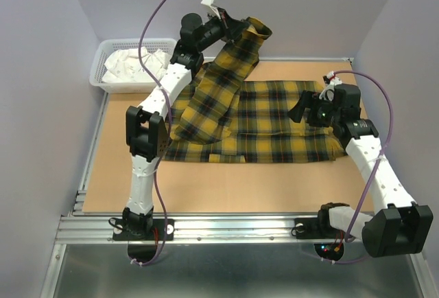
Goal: Fold and stack the long sleeve shirts
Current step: Fold the shirt
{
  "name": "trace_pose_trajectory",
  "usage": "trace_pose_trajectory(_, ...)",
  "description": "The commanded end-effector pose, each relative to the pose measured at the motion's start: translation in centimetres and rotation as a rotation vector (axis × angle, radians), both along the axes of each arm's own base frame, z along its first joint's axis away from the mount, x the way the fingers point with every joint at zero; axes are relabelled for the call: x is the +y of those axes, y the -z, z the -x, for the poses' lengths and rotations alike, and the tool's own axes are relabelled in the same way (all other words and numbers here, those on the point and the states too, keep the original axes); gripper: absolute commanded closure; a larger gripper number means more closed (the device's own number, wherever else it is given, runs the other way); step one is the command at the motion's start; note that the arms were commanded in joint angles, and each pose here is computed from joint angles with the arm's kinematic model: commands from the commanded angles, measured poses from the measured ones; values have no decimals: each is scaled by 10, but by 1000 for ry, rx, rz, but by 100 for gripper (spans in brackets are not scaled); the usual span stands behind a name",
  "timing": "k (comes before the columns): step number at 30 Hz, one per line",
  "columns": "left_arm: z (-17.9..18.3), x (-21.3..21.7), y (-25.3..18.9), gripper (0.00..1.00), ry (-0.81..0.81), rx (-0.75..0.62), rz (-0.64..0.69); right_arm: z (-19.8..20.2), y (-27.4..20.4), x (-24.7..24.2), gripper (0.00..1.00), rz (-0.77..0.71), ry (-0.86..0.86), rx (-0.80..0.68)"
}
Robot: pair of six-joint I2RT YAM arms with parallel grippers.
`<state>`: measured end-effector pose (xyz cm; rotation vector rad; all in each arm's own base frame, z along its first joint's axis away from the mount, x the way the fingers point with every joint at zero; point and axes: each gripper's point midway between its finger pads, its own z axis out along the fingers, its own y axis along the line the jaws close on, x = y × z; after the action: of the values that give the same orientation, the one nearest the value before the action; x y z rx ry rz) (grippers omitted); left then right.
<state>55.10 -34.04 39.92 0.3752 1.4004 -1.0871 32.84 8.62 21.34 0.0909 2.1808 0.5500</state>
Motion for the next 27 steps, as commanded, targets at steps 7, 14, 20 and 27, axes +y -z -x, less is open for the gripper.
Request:
trace_pose_trajectory(7,31,-30,-14,100,218,-146,-23,5,-8,1,10,-4,7,-57)
trace_pose_trajectory(14,22,-24,0,100,140,-59,-2,5,-8,-2,10,0,24,-61)
trace_pose_trajectory(20,38,-24,17,100,77,37,-1,4,-10,-9,10,31,53,-77)
trace_pose_trajectory(27,96,-57,31,100,58,122,9,1,-13,-24,10,82,118,-99)
